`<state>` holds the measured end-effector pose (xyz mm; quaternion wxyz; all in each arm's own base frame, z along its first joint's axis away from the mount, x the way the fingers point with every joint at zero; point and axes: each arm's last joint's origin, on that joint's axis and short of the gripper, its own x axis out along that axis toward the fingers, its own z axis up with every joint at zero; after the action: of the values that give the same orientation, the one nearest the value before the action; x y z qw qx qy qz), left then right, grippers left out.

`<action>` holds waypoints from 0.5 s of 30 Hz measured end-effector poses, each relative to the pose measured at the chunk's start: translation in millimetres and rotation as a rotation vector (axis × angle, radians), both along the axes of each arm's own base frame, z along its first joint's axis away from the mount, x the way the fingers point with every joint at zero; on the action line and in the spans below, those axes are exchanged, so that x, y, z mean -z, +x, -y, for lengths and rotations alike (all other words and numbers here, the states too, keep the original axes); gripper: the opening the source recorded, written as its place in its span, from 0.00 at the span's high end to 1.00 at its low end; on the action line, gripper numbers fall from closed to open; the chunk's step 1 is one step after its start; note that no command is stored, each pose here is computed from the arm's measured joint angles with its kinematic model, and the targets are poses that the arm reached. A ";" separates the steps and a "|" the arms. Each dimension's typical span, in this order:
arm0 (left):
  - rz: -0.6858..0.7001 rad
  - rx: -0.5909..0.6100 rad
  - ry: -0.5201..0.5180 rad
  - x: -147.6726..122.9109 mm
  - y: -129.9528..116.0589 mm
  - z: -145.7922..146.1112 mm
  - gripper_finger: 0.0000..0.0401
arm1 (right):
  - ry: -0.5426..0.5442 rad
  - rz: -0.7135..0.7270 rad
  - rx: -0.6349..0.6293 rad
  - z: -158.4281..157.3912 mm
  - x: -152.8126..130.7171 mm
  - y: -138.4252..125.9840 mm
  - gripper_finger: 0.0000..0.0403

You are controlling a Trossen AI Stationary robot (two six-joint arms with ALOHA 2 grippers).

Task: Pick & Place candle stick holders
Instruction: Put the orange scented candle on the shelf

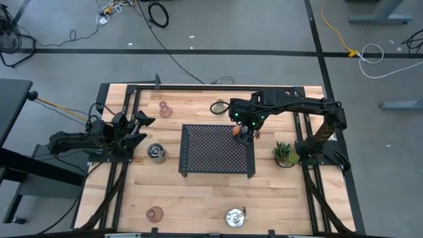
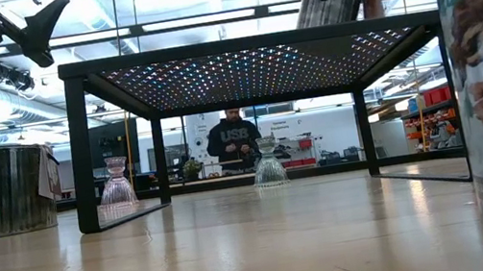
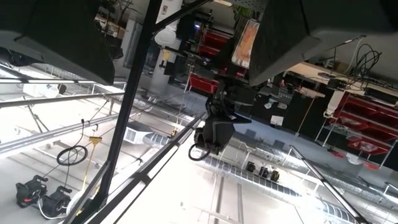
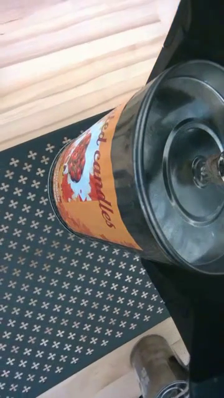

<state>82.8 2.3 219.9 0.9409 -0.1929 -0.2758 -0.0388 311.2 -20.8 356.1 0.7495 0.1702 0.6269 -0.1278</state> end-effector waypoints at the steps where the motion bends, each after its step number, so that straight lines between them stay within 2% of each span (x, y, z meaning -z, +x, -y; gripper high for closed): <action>1: 0.000 0.000 0.000 0.0 0.0 0.0 0.07 | 0.000 0.002 0.001 0.0 0.2 0.4 0.14; 10: 0.000 0.000 0.000 0.0 0.0 0.0 0.07 | 0.002 0.013 -0.002 0.0 0.3 1.9 0.14; 15: 0.000 0.000 0.000 0.0 0.0 0.0 0.07 | 0.060 0.022 -0.016 -1.5 0.1 2.5 0.14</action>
<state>82.8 2.3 219.9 0.9408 -0.1931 -0.2758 -0.0388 313.6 -19.3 356.0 0.7520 0.1890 0.6233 -0.1010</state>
